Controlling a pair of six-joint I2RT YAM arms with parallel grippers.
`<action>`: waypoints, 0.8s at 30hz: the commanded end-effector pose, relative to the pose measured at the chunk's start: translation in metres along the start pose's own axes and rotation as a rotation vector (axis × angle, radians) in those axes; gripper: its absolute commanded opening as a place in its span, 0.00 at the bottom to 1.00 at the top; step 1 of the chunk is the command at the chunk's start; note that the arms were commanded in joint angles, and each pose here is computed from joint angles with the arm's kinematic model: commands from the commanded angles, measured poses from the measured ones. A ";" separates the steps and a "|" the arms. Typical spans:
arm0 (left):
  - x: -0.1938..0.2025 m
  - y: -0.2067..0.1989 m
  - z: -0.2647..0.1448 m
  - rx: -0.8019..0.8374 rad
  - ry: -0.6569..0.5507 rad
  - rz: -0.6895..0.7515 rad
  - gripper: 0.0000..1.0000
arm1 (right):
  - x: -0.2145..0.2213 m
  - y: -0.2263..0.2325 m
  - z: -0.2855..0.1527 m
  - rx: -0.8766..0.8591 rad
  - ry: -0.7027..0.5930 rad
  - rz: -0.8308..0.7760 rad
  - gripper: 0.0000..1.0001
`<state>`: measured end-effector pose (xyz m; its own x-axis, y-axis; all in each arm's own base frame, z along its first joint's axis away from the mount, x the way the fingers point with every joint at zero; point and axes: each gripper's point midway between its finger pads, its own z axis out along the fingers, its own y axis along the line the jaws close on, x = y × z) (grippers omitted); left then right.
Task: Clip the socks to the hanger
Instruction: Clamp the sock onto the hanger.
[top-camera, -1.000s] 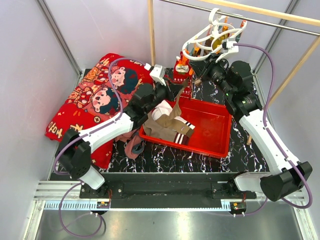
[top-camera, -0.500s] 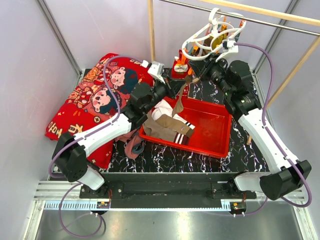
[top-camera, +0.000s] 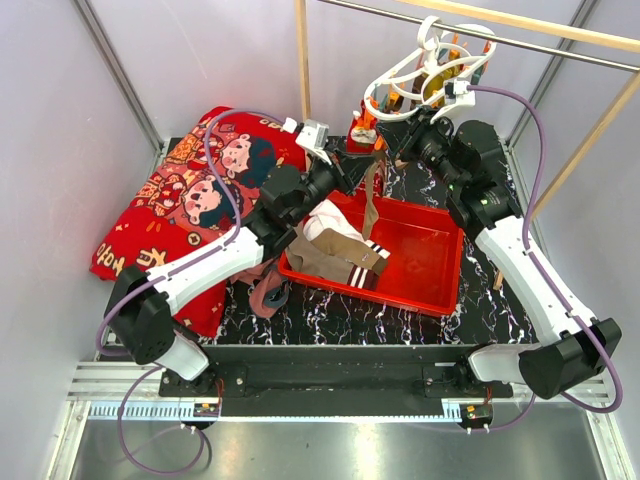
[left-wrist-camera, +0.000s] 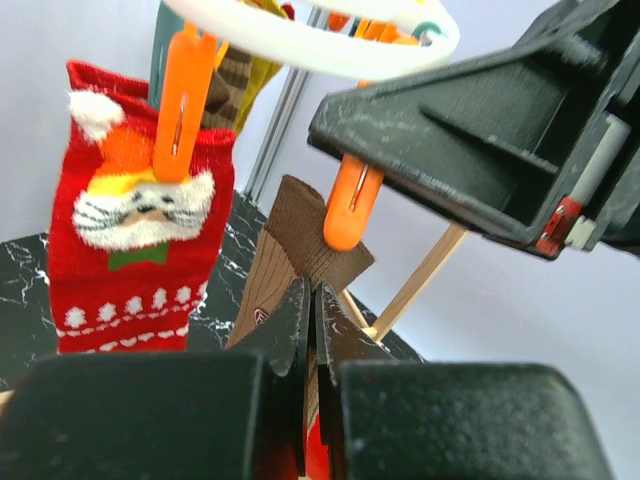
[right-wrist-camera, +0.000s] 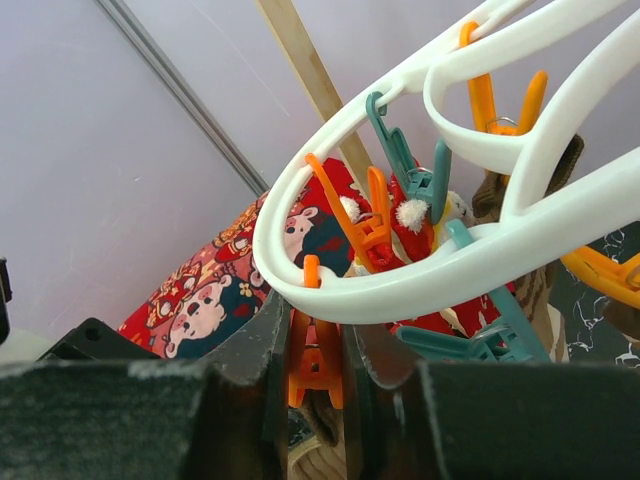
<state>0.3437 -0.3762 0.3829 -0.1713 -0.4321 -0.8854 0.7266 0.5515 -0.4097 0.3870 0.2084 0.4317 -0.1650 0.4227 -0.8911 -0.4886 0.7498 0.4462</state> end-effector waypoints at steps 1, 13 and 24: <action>-0.061 -0.023 0.001 0.040 -0.160 0.019 0.00 | -0.010 0.009 -0.001 -0.017 -0.026 0.011 0.10; -0.058 -0.034 0.006 0.072 -0.157 0.021 0.00 | -0.009 0.014 0.002 -0.050 -0.037 0.073 0.12; -0.060 -0.034 0.006 0.071 -0.163 0.042 0.00 | -0.010 0.020 -0.005 -0.081 -0.034 0.037 0.68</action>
<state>0.3385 -0.3804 0.4003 -0.1426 -0.4459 -0.8837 0.7441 0.5404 -0.3927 0.3827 0.2159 0.4365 -0.1995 0.4782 -0.8553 -0.5081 0.6959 0.5076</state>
